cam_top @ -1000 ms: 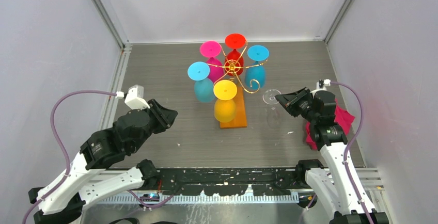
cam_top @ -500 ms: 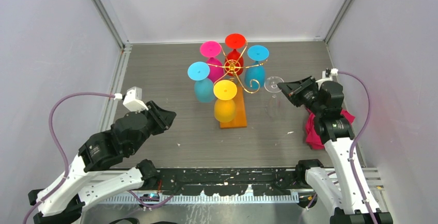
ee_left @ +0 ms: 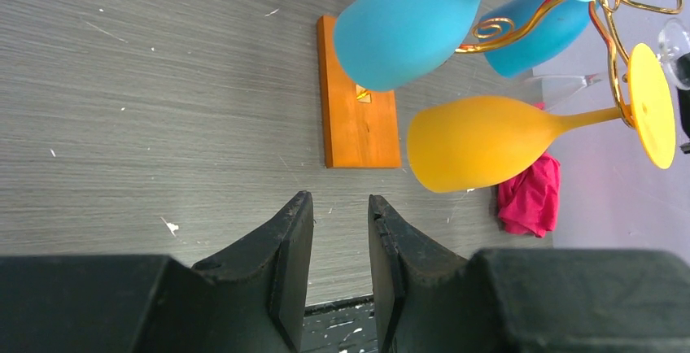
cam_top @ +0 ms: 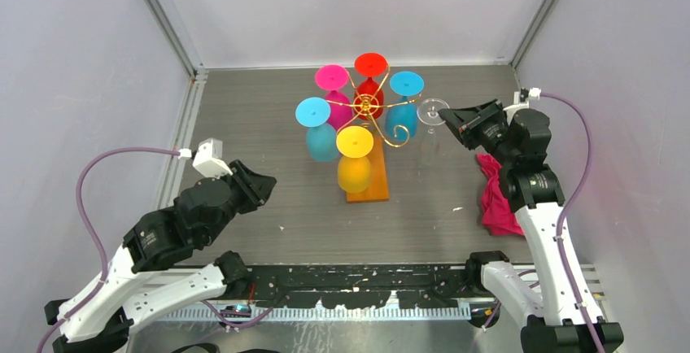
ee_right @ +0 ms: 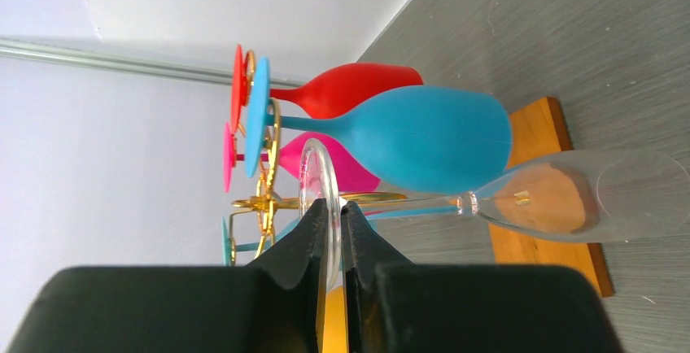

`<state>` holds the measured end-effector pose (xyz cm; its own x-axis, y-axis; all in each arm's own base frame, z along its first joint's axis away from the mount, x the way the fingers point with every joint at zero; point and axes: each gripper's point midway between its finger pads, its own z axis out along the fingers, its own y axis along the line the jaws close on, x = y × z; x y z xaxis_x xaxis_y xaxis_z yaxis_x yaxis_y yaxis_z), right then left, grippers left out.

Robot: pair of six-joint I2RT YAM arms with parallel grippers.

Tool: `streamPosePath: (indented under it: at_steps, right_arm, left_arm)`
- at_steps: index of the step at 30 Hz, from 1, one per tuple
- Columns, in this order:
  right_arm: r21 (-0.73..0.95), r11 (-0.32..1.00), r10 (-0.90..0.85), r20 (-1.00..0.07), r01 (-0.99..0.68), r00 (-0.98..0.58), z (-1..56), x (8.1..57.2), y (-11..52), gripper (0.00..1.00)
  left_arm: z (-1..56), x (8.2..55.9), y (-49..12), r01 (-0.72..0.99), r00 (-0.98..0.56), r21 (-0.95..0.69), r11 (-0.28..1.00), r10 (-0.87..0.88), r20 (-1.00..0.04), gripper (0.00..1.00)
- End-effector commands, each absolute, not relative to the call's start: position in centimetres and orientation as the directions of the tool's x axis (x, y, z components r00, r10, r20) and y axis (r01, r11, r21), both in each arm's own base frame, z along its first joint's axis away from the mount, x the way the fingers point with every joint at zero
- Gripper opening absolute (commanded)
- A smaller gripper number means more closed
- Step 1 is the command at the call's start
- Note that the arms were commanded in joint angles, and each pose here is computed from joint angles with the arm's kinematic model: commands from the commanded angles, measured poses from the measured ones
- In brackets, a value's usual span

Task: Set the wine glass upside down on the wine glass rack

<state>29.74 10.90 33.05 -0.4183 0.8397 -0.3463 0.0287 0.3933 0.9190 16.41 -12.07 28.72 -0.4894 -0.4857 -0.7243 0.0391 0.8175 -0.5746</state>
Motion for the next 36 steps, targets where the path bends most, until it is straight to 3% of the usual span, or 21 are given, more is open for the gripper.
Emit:
streamPosePath:
  at_steps: [1,36]
  right_arm:
    - [0.925,0.363,0.837,-0.377,-0.113,-0.397,38.2,29.4,11.5,0.01]
    - [0.922,0.335,0.768,-0.387,-0.194,-0.51,40.1,28.6,16.3,0.01]
  left_arm:
    - [29.5,16.9,-12.2,0.052,-0.457,-0.583,0.811,-0.5,-0.736,0.33]
    - [29.5,17.6,-14.0,0.07,-0.478,-0.586,0.807,-0.489,-0.73,0.32]
